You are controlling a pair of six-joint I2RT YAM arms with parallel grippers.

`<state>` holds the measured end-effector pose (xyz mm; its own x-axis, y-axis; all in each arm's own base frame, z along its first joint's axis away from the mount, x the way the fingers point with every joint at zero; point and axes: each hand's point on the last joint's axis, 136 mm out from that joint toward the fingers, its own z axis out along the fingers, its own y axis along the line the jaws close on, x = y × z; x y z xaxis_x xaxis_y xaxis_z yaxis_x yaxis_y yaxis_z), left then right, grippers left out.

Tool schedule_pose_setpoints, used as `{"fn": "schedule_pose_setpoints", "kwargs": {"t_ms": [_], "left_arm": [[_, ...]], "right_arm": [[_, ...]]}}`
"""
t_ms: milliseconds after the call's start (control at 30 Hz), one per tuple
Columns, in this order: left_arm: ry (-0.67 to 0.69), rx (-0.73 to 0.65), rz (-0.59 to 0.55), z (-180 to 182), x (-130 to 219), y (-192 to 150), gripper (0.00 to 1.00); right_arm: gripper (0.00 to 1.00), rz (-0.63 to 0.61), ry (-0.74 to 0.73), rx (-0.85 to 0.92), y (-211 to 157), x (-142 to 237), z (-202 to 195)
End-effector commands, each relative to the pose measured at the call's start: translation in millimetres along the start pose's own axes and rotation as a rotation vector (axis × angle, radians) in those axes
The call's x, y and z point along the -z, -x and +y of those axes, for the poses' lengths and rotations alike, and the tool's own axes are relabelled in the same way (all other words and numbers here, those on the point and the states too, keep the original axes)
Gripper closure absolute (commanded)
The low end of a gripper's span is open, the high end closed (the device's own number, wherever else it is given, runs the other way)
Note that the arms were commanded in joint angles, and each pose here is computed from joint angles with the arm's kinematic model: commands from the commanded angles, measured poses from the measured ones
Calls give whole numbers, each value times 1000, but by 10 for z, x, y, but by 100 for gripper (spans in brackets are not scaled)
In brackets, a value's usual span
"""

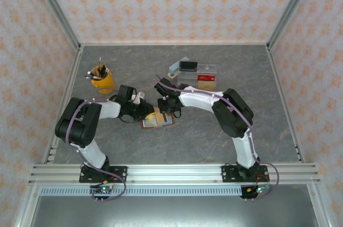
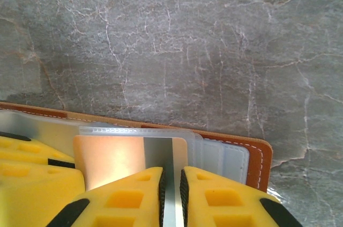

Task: Take the credit cards out of the card holder

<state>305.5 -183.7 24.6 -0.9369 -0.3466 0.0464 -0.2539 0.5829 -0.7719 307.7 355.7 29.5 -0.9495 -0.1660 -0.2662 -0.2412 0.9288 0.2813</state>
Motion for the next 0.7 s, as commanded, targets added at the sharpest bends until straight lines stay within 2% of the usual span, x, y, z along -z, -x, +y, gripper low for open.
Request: {"fn": "schedule_pose_setpoints", "kwargs": {"t_ms": [0,333,667], "left_arm": [[-20,-1,8,-9,-33,18,82],[-5,-7,4,-7,-11,24,89],[89,1,-22,163,139,-44,100]], "right_arm": [[82,97,-59,-9,-236,-182,-169],[82,98,-69,-9,-241,-192,-190],[83,70,-97,-41,-221,-143,-318]]}}
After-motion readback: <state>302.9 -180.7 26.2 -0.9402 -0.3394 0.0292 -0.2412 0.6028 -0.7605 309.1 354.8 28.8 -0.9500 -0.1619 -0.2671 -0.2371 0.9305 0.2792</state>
